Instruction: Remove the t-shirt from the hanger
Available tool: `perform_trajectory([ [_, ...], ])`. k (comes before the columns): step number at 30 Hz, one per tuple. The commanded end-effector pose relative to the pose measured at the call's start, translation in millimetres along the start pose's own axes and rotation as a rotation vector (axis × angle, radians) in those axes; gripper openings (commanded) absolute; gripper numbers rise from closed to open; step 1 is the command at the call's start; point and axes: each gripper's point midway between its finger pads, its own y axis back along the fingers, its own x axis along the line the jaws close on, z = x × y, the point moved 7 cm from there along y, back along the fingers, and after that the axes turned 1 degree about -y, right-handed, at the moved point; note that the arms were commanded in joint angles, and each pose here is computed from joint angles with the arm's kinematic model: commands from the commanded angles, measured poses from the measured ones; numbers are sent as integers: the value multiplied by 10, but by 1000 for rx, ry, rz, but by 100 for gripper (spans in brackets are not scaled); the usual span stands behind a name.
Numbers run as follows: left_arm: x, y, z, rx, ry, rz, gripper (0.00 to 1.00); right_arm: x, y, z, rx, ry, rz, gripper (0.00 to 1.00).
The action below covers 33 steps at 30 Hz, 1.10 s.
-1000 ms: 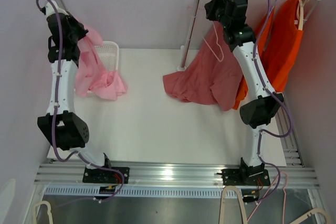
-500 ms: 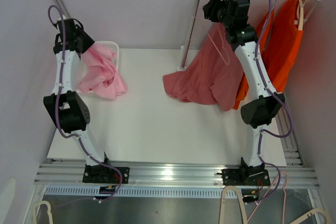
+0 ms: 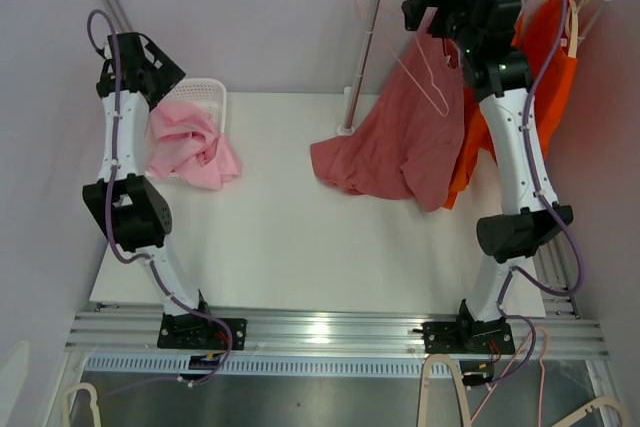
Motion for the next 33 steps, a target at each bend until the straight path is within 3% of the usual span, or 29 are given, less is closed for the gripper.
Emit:
perform_trajectory([
  [1,-170,638,417,-144,23,-41,99,-33,387,358,-58,12,-17,100],
  [6,-206,1041,290,-105,57,-66,99,-183,561,419,-57,34,-99,99],
  [13,-594,1687,-46,-229,-57,-235,99,-599,393,233,31,25,-236,98],
  [22,-1036,2474,-287,-297,-159,-455,99,-837,125,25,72,14,-259,98],
  [29,-1122,2751,-337,-356,-201,-510,99,-928,-41,8,47,-3,-230,95],
  [32,-1126,2799,-321,-381,-211,-510,99,-933,-90,-10,48,-3,-219,75],
  [33,-1133,2817,-313,-386,-211,-513,100,-934,-98,-9,45,-1,-217,49],
])
